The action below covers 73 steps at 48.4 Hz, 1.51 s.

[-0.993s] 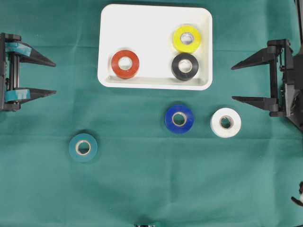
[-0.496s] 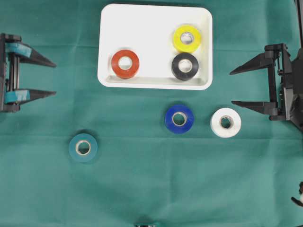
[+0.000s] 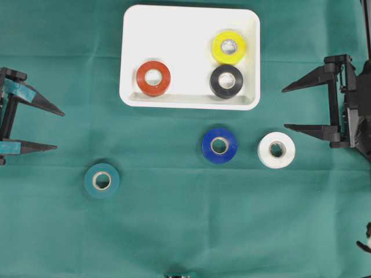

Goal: Put the tape alternately from left to right into the white case.
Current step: 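Move the left gripper to the teal roll and lower into its hole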

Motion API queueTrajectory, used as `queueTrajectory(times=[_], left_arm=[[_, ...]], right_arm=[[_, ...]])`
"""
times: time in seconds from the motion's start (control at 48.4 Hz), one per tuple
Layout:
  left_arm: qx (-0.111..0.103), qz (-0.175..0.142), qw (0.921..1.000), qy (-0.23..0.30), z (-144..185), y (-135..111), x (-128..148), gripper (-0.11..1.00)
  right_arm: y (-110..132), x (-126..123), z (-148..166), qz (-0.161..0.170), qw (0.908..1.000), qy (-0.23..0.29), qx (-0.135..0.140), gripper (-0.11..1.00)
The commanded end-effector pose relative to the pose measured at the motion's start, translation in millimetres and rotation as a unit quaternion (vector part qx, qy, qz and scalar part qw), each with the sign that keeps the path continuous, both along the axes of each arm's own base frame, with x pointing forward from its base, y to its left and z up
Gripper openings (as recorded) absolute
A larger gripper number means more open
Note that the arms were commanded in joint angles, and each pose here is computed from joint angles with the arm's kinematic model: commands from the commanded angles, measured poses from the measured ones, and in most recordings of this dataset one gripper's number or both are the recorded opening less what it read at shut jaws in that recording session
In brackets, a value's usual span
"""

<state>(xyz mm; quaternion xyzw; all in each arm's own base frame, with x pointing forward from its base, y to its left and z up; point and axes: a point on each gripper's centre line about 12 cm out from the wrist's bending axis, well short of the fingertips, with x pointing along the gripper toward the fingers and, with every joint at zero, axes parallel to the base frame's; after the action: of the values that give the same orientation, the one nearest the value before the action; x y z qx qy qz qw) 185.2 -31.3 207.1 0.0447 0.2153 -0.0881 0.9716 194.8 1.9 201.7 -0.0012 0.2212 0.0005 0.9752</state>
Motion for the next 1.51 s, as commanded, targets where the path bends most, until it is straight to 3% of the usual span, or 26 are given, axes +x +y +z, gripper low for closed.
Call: queueTrajectory(times=[0.0,0.207,0.6,0.951,1.138,1.262,1.489], left_arm=[[-0.001,-0.003,1.0,-0.009,6.4,-1.5,3.7,0.77],[0.001,-0.007,1.0,0.001,13.6,-6.2,19.7,0.73],[0.015,-0.036,0.9978,0.053,11.6,-31.7,77.1,0.71],[0.024,-0.044,0.9941,0.097,-2.4,-41.1,96.7,0.7],[0.038,-0.044,0.9821,0.179,-27.3,-41.4,96.6,0.69],[0.048,-0.047,0.9716,0.227,-35.7,-45.5,104.3,0.6],[0.055,-0.052,0.967,0.244,-38.2,-51.6,119.9,0.53]], right_arm=[[0.5,2.5,5.8,0.002,0.9999,-0.011,0.001,0.59],[0.5,2.5,5.8,0.002,0.9999,-0.011,0.001,0.59],[0.8,3.4,7.3,0.002,0.9999,-0.013,0.001,0.59],[0.8,2.7,6.4,0.003,0.9999,-0.012,0.0,0.59],[0.5,2.5,5.8,0.002,0.9999,-0.011,0.001,0.59],[0.8,3.0,7.0,0.003,0.9999,-0.013,0.0,0.59],[0.5,2.6,5.5,0.002,0.9999,-0.01,0.001,0.59]])
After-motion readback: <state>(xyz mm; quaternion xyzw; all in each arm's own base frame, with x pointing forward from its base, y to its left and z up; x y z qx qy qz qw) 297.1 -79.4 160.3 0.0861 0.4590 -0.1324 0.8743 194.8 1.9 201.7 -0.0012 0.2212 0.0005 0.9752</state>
